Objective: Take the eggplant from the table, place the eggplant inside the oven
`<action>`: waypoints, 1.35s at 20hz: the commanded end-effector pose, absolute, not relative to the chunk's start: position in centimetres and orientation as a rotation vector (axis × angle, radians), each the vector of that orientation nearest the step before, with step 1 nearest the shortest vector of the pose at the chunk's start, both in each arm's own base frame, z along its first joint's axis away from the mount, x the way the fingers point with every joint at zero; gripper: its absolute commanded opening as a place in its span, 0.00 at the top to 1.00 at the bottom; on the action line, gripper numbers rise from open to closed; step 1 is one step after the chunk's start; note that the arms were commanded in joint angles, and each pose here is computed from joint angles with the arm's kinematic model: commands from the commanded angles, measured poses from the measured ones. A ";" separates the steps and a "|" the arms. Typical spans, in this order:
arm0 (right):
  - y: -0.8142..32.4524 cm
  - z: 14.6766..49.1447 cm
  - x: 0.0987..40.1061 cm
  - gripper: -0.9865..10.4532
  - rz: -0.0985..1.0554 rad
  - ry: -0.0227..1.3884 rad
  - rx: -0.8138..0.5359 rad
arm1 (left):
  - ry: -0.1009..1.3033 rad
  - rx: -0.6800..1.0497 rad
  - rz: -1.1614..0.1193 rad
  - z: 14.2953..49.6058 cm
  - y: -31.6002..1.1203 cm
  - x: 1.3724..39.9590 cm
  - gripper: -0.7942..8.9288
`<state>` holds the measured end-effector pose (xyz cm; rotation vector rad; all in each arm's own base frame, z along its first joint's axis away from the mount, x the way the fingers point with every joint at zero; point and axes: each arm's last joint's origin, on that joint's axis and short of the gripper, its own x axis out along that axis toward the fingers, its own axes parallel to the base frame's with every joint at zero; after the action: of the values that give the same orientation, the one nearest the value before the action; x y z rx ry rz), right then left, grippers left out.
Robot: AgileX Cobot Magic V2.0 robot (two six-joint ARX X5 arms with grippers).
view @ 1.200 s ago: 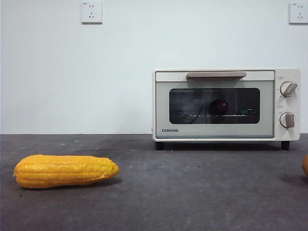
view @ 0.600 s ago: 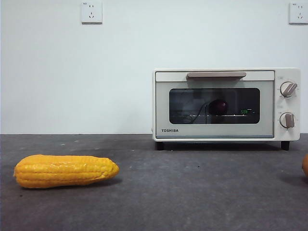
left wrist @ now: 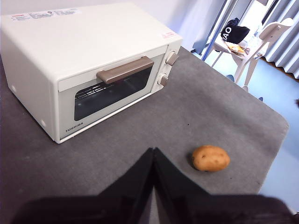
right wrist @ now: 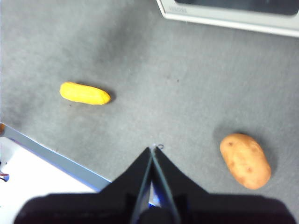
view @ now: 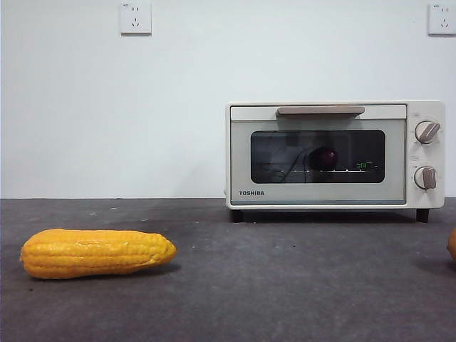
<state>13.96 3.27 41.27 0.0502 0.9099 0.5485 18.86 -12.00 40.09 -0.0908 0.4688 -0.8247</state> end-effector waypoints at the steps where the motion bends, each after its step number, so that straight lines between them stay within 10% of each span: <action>1: 3.5 40.5 15.3 0.91 0.546 0.981 0.051 | 0.469 -0.084 -0.834 40.1 -12.1 18.7 0.92; 15: 4.6 36.1 22.5 0.91 0.528 1.222 0.086 | 0.359 0.045 -0.731 41.0 -10.9 18.1 0.92; 27: 5.1 38.4 26.1 0.91 0.540 0.760 0.016 | -0.012 0.141 -0.339 45.5 -1.8 8.1 0.92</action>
<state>25.91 5.03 38.46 0.0244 0.7682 0.5397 8.37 -1.92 45.40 0.1125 0.0014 -0.3487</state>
